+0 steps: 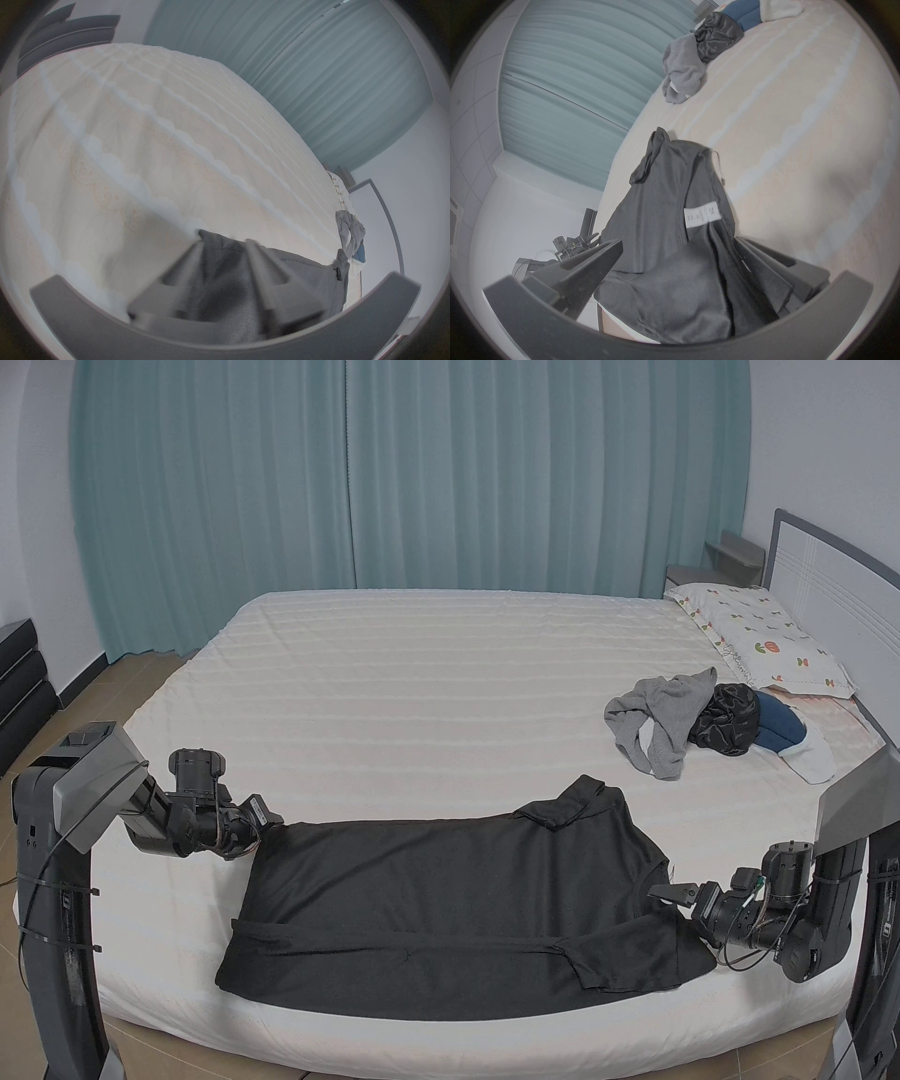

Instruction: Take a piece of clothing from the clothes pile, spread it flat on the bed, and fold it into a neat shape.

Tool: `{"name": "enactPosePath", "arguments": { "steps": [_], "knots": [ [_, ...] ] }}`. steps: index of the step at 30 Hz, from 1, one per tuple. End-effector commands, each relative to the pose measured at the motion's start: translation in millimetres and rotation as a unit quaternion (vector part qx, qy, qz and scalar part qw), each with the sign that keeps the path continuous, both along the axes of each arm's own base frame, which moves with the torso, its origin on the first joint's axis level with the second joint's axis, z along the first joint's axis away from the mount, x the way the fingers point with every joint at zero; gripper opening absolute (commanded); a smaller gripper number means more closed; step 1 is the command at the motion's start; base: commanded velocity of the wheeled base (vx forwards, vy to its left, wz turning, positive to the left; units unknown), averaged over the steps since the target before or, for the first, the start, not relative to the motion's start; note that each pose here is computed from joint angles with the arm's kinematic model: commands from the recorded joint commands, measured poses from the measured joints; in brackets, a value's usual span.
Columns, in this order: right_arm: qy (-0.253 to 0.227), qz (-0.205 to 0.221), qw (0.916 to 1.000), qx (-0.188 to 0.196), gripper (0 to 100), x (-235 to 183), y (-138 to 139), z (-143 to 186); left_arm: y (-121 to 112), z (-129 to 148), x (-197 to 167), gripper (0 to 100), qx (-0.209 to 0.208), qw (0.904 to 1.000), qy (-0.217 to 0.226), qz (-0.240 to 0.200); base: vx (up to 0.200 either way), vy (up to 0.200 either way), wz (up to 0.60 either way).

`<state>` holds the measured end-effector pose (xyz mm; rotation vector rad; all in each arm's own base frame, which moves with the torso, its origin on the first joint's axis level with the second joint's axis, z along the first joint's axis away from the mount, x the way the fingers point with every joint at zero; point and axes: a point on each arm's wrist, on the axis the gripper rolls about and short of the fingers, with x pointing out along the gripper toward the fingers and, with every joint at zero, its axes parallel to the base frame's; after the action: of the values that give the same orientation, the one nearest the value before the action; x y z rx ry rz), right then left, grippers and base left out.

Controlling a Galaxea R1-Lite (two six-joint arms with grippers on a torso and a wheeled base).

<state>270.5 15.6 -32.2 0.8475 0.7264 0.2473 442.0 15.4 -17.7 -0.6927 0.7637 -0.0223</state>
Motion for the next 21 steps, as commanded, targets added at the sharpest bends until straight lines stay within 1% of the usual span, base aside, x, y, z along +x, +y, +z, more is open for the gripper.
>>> {"name": "enactPosePath", "arguments": {
  "steps": [1, 3, 4, 7, 8, 11, 12, 14, 17, 18, 19, 21],
  "knots": [
    [-0.042, -0.001, 0.9991, -0.001, 100, 12.7, 0.3, 13.1, -1.7, 0.4, -2.1, 0, -0.006, 0.9995, 0.010, 0.028, 0.000, 0.000, 0.00],
    [-0.060, -0.003, 0.9982, -0.005, 100, 20.8, 0.3, 16.6, -1.2, 4.9, -0.6, 0, -0.004, 0.9983, 0.006, 0.058, 0.000, 0.000, 0.00],
    [-0.074, -0.003, 0.9972, -0.005, 100, 27.1, 0.4, 20.1, -0.4, 6.5, -0.3, 0, -0.007, 0.9978, 0.006, 0.066, 0.000, 0.000, 0.00],
    [-0.098, -0.001, 0.9952, -0.010, 100, 43.5, 0.2, 27.8, -0.4, 10.2, -0.5, 0, -0.013, 0.9974, 0.004, 0.071, 0.000, 0.000, 0.00],
    [-0.097, -0.001, 0.9952, -0.011, 100, 46.0, 0.3, 28.2, -0.4, 9.9, -0.8, 0, -0.013, 0.9974, 0.004, 0.071, 0.000, 0.000, 0.00],
    [-0.093, 0.016, 0.9944, -0.047, 100, 71.7, 1.1, 26.5, -1.8, 12.0, -2.0, 0, -0.013, 0.9975, 0.004, 0.070, 0.000, 0.000, 0.00],
    [-0.093, 0.016, 0.9942, -0.051, 100, 75.3, 1.1, 26.9, -1.8, 12.6, -2.0, 0, -0.013, 0.9975, 0.003, 0.070, 0.000, 0.000, 0.00],
    [-0.085, 0.002, 0.9935, -0.075, 100, 95.7, 1.0, 24.0, -2.5, 14.7, -4.4, 0, -0.016, 0.9973, 0.005, 0.072, 0.000, 0.000, 0.00],
    [-0.071, -0.005, 0.9928, -0.096, 100, 116.1, 6.9, 14.7, -1.9, 19.1, -5.3, 0, -0.025, 0.9965, 0.003, 0.079, 0.000, 0.000, 0.00],
    [-0.071, -0.005, 0.9928, -0.096, 100, 116.1, 6.9, 14.7, -1.9, 19.1, -5.3, 0, -0.025, 0.9965, 0.003, 0.079, 0.000, 0.000, 0.00],
    [-0.077, -0.013, 0.9906, -0.113, 100, 131.9, 8.1, 7.7, -1.9, 20.1, -5.6, 0, -0.029, 0.9961, 0.004, 0.083, 0.000, 0.000, 0.00],
    [-0.083, -0.017, 0.9897, -0.115, 100, 138.1, 8.1, 7.5, -1.9, 20.8, -5.6, 0, -0.030, 0.9961, 0.003, 0.083, 0.000, 0.000, 0.00]
  ]
}}
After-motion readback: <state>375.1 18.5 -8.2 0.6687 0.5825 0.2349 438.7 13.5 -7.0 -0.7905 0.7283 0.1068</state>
